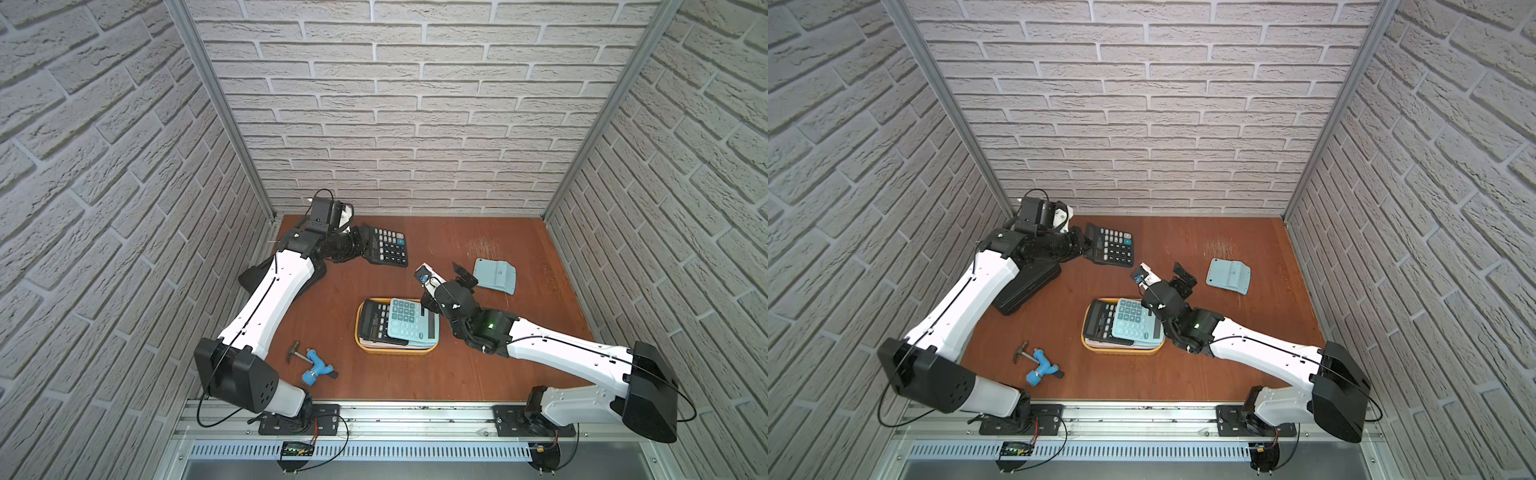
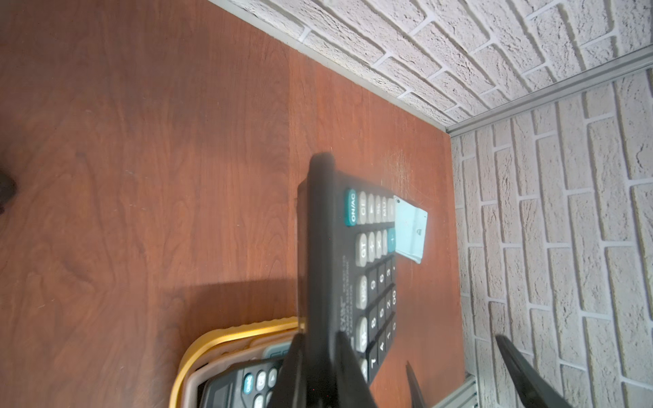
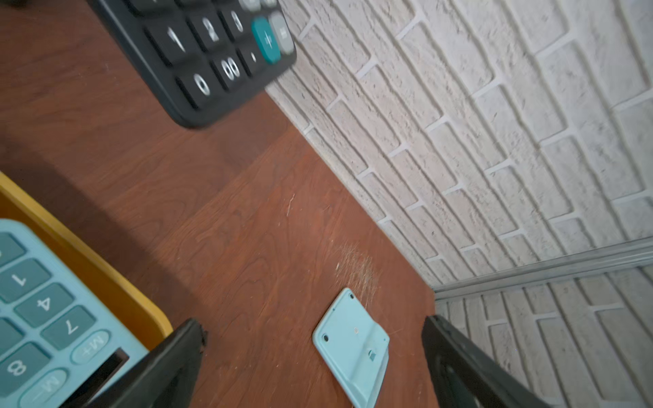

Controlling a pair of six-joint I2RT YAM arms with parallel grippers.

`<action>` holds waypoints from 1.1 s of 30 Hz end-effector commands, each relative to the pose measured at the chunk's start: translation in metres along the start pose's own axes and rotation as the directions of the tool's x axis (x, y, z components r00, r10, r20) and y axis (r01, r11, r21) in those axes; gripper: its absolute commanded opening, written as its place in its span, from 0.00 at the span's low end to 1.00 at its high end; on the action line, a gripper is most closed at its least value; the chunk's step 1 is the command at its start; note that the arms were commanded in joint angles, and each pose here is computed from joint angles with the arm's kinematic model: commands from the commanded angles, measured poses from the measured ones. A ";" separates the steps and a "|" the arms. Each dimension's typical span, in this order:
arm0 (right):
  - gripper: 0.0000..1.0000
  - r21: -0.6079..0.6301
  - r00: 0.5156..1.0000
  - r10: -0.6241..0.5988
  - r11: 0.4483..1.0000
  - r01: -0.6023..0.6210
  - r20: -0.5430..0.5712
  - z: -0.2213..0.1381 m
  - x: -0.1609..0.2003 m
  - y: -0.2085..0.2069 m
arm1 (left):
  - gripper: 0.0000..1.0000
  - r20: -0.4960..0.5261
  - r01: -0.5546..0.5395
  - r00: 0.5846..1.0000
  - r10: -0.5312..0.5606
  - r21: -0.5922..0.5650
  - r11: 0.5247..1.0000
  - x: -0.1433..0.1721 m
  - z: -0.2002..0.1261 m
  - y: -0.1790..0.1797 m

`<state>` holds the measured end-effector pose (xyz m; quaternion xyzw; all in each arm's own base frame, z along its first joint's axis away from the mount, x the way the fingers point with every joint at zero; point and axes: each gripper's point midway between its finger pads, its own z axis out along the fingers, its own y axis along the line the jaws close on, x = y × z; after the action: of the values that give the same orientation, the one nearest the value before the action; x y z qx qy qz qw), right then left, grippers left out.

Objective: Put the calculator in the storage box
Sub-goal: Pick up the calculator at the center of the board, then place the calculator in the storage box.

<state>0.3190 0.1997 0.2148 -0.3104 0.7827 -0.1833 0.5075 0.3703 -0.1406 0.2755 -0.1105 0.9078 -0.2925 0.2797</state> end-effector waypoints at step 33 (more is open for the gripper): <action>0.99 -0.260 0.490 0.730 0.416 -0.872 -0.476 0.011 0.122 -0.018 | 0.00 -0.180 0.079 0.983 -0.033 0.256 0.963 0.144 0.007 0.038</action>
<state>0.2964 0.1022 0.1291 0.0252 0.9281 0.2172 0.3015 0.2466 -0.1596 0.1678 -0.0884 0.8968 -0.4011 0.1648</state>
